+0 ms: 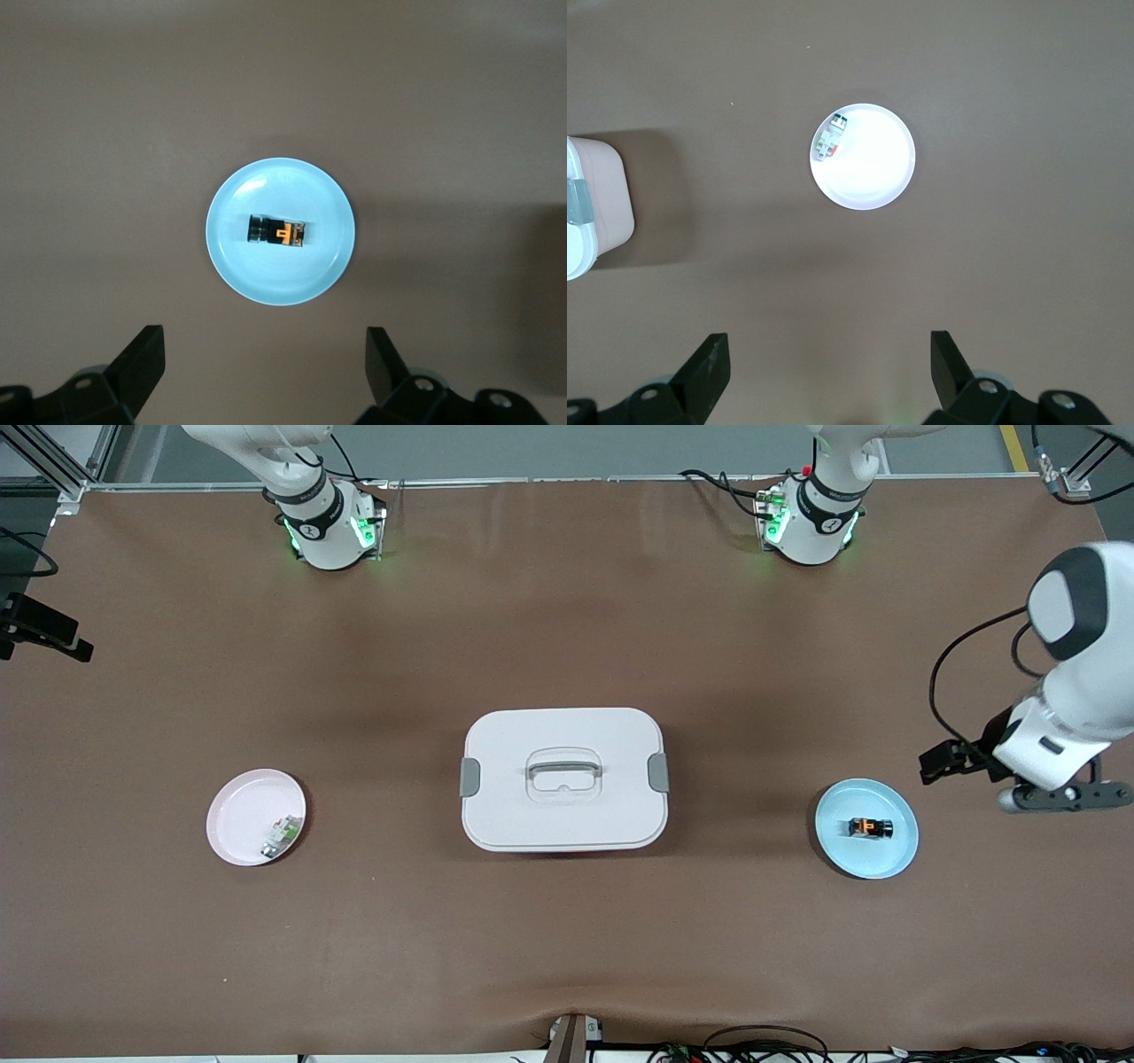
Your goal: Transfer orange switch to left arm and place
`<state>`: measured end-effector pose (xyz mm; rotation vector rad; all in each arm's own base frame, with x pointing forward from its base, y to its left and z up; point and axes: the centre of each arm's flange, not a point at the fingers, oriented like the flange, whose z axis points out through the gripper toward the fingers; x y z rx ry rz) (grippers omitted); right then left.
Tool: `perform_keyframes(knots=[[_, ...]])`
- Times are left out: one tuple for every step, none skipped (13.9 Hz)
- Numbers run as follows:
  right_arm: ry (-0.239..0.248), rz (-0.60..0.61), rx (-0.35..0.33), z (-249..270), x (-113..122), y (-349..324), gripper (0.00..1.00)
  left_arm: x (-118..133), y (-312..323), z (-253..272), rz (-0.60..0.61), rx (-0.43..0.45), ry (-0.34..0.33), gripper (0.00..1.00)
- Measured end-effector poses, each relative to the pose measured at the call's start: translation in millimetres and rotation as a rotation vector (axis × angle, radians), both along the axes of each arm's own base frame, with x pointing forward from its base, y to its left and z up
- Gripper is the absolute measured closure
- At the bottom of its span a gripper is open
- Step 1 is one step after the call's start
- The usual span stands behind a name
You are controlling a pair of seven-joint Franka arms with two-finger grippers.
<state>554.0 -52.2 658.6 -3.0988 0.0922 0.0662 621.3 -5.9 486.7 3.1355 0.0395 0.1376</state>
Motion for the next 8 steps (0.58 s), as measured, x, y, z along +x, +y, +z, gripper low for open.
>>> perform_keyframes(knots=[[0.0,0.0,0.0,0,0,0,0.0,-5,-2,17,0.0,-0.005,0.0,0.0],[0.0,0.0,0.0,0,0,0,0.0,-10,-6,32,-0.005,-0.006,0.009,0.0],[0.0,0.0,0.0,0,0,0,0.0,-13,-10,45,-0.012,-0.005,0.02,0.0],[0.0,0.0,0.0,0,0,0,0.0,-15,-13,56,-0.017,-0.004,0.027,0.0],[0.0,0.0,0.0,0,0,0,0.0,-16,-15,64,-0.02,-0.004,0.033,0.0],[0.0,0.001,0.0,0,0,0,0.0,-17,-17,68,-0.023,-0.003,0.041,0.0],[0.0,0.001,0.0,0,0,0,0.0,-19,-18,72,-0.024,-0.003,0.052,0.0],[0.0,0.001,0.0,0,0,0,0.0,-22,-18,77,-0.024,-0.002,0.063,0.0]])
